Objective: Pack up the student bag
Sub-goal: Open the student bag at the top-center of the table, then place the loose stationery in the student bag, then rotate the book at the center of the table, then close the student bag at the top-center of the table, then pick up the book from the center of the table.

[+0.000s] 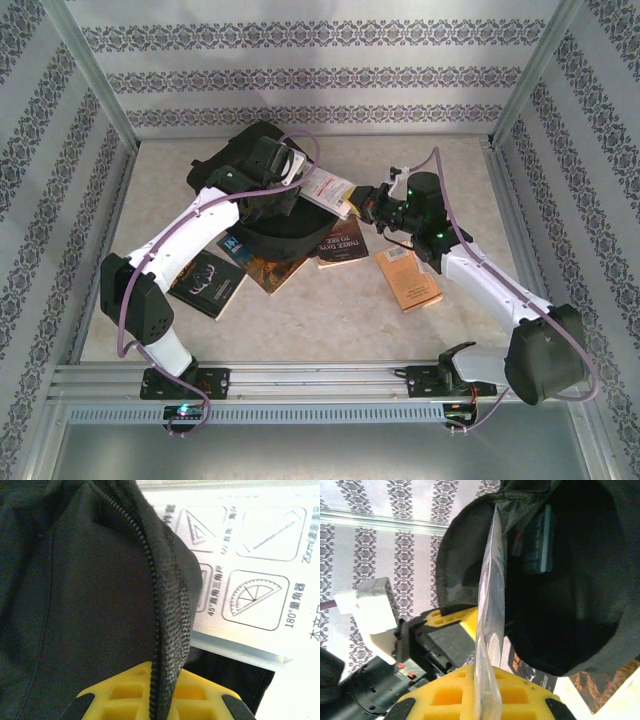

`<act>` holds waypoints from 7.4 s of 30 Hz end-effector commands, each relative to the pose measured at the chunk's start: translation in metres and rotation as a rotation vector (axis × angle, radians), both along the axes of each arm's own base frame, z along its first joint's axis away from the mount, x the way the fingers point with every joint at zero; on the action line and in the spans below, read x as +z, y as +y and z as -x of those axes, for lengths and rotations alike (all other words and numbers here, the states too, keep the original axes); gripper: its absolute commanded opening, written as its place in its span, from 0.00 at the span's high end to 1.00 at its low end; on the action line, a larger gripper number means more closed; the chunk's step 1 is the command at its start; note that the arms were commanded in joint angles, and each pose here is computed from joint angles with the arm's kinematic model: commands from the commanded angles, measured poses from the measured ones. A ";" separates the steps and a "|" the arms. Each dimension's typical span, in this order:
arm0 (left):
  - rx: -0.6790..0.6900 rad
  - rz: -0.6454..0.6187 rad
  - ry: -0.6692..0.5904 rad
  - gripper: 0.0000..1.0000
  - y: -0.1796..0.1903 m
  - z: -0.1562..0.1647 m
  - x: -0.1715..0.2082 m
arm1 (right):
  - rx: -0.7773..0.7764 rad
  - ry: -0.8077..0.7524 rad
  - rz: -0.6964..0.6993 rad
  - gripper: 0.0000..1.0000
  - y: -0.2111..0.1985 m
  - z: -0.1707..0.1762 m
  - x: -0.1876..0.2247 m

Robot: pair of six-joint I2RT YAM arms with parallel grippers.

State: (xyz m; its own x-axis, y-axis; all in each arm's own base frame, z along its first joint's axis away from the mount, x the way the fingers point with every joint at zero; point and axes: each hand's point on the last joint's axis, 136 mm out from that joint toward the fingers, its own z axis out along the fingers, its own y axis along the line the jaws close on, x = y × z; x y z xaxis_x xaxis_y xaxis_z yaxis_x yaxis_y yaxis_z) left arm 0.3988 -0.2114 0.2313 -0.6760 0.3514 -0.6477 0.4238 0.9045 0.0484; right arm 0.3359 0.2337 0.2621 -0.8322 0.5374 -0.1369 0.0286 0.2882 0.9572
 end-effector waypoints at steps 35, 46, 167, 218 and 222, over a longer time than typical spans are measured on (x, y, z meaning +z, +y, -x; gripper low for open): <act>0.102 0.332 -0.302 1.00 0.016 -0.015 0.148 | 0.024 0.119 0.049 0.94 0.099 -0.068 -0.044; 0.177 0.489 -0.304 1.00 0.043 -0.028 0.153 | 0.119 0.088 0.134 0.62 0.179 -0.116 -0.082; -0.016 0.579 0.217 0.52 -0.059 0.020 -0.004 | -0.147 0.454 0.584 0.44 -0.123 0.087 -0.216; -0.104 0.296 0.535 0.62 -0.191 0.090 -0.219 | -0.062 0.419 0.316 0.51 -0.099 0.048 -0.217; -0.109 0.294 0.556 0.67 -0.190 0.094 -0.224 | -0.083 0.369 0.293 0.53 -0.098 0.044 -0.200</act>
